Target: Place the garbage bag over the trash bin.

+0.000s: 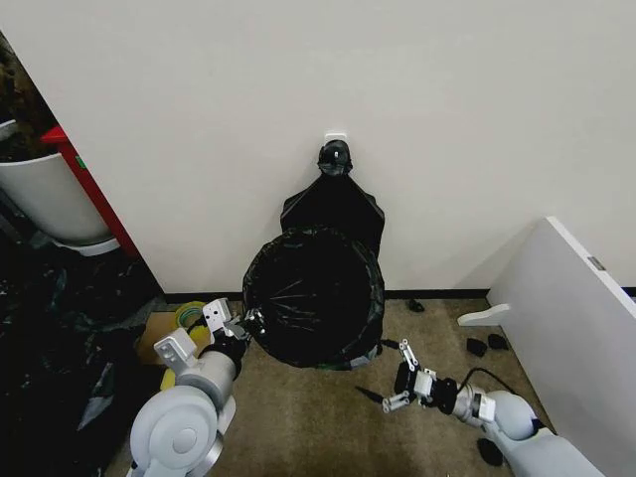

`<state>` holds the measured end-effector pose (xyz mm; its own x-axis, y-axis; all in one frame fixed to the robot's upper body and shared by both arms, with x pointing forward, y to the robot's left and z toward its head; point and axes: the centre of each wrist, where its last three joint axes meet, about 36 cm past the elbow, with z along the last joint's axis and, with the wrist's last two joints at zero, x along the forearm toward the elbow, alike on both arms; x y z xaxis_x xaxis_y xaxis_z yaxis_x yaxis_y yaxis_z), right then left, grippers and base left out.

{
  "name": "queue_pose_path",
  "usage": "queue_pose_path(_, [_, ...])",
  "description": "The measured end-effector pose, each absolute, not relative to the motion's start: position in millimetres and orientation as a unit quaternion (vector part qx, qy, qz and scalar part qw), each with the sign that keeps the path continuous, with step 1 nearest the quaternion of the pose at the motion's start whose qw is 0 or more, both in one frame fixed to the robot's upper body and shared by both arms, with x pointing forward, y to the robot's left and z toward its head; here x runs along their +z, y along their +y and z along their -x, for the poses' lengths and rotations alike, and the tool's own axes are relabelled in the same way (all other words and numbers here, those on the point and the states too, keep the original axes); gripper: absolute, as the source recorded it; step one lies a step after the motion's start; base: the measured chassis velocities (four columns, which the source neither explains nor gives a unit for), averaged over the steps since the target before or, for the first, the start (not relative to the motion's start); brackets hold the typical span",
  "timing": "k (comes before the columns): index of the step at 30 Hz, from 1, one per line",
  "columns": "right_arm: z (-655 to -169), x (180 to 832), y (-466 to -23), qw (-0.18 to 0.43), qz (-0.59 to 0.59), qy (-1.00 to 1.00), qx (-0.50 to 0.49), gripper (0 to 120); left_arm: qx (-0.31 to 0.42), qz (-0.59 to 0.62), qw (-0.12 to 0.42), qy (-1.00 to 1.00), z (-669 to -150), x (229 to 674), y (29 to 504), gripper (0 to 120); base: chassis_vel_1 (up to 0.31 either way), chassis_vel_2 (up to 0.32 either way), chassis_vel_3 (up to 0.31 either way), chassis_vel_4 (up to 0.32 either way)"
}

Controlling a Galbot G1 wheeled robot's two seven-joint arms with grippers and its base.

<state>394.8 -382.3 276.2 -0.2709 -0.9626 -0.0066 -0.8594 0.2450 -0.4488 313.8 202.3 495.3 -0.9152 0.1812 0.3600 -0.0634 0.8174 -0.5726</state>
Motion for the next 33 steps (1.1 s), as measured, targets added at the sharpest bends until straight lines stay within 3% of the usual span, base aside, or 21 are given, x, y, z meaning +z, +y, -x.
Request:
queue_pose_path(2, [-397,281,-406,0.143,0.563,0.794,-0.181,100,0.291,0.021,0.214,-0.932,-318,482,203,0,0.000,0.000,0.000,0.000])
queue_pose_path(8, [-394,288,-410,0.188,0.437,0.872,-0.117,100,0.279,0.007,0.256,-0.926,-324,449,197,0,0.000,0.000,0.000,0.000])
queue_pose_path(11, [-390,293,-392,0.205,0.365,0.903,-0.099,100,0.274,-0.004,0.276,-0.921,-327,432,193,0,0.000,0.000,0.000,0.000])
queue_pose_path(14, [-372,306,-334,0.221,0.273,0.933,-0.080,100,0.256,-0.034,0.303,-0.917,-333,405,187,0,0.000,0.000,0.000,0.000])
queue_pose_path(20, [-357,322,-276,0.241,0.264,0.931,-0.068,100,0.230,-0.059,0.335,-0.912,-330,389,182,0,0.000,0.000,0.000,0.000])
queue_pose_path(23, [-355,328,-261,0.250,0.269,0.928,-0.068,100,0.229,-0.066,0.344,-0.908,-328,390,180,5,0.000,0.000,0.000,0.000])
queue_pose_path(25, [-354,334,-248,0.258,0.276,0.923,-0.069,100,0.234,-0.067,0.353,-0.903,-326,396,177,19,0.000,0.000,0.000,0.000])
queue_pose_path(27, [-355,335,-247,0.258,0.276,0.924,-0.068,100,0.234,-0.068,0.355,-0.903,-326,396,177,20,0.000,0.000,0.000,0.000])
queue_pose_path(33, [-355,334,-247,0.257,0.277,0.923,-0.073,100,0.233,-0.071,0.354,-0.903,-321,406,180,45,0.000,0.000,0.000,0.000])
